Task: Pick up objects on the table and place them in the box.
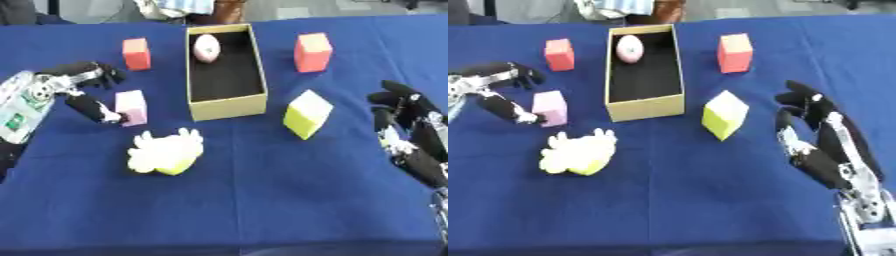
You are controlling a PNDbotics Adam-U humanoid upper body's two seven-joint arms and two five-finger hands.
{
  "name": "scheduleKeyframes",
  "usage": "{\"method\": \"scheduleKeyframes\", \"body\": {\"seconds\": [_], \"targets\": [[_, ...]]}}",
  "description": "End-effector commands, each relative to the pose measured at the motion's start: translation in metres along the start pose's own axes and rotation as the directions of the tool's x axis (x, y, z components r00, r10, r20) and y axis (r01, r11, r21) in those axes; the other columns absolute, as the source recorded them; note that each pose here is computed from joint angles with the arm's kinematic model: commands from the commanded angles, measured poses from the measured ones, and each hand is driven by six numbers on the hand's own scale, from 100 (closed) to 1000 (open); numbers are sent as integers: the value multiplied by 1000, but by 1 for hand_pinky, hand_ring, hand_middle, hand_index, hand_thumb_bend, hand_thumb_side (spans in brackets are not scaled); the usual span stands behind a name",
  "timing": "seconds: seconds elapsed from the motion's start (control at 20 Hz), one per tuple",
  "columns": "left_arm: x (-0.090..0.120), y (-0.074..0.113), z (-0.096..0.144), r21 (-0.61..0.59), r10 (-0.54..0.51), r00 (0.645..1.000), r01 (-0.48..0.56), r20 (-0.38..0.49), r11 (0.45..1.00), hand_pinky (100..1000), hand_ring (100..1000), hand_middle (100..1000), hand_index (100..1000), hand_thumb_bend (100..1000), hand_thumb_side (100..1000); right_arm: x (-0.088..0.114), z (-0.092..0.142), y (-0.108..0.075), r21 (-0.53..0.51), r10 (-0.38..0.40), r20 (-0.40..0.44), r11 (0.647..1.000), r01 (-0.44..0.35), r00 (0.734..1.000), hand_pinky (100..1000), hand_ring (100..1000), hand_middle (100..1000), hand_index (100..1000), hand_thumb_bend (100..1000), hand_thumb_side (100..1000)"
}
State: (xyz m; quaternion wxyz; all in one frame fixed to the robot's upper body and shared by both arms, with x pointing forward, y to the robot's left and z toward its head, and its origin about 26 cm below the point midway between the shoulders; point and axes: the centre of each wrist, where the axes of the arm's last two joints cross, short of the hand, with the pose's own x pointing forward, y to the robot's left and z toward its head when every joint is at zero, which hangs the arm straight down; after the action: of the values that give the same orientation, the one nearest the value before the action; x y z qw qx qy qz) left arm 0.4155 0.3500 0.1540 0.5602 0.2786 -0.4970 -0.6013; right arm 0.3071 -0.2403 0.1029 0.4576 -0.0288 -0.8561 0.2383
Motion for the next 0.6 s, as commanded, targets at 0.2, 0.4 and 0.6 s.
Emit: {"method": "scheduleKeyframes", "body": {"seconds": [0.2, 0.4, 0.6], "targets": [[0, 4, -4, -20, -12, 1000, 12, 17, 1000, 807, 768, 784, 884, 535, 325, 3, -2, -4, 5, 15, 13, 1000, -15, 1000, 818, 832, 720, 902, 100, 461], [0, -1, -9, -36, -18, 1000, 18, 19, 999, 801, 761, 774, 875, 516, 309, 2, -2, -4, 4, 14, 12, 1000, -14, 1000, 818, 832, 720, 902, 100, 461], [2, -4, -11, -31, -19, 999, 20, 35, 999, 772, 720, 683, 791, 424, 252, 2, -2, -4, 5, 13, 13, 1000, -13, 1000, 818, 832, 720, 902, 100, 462]]}}
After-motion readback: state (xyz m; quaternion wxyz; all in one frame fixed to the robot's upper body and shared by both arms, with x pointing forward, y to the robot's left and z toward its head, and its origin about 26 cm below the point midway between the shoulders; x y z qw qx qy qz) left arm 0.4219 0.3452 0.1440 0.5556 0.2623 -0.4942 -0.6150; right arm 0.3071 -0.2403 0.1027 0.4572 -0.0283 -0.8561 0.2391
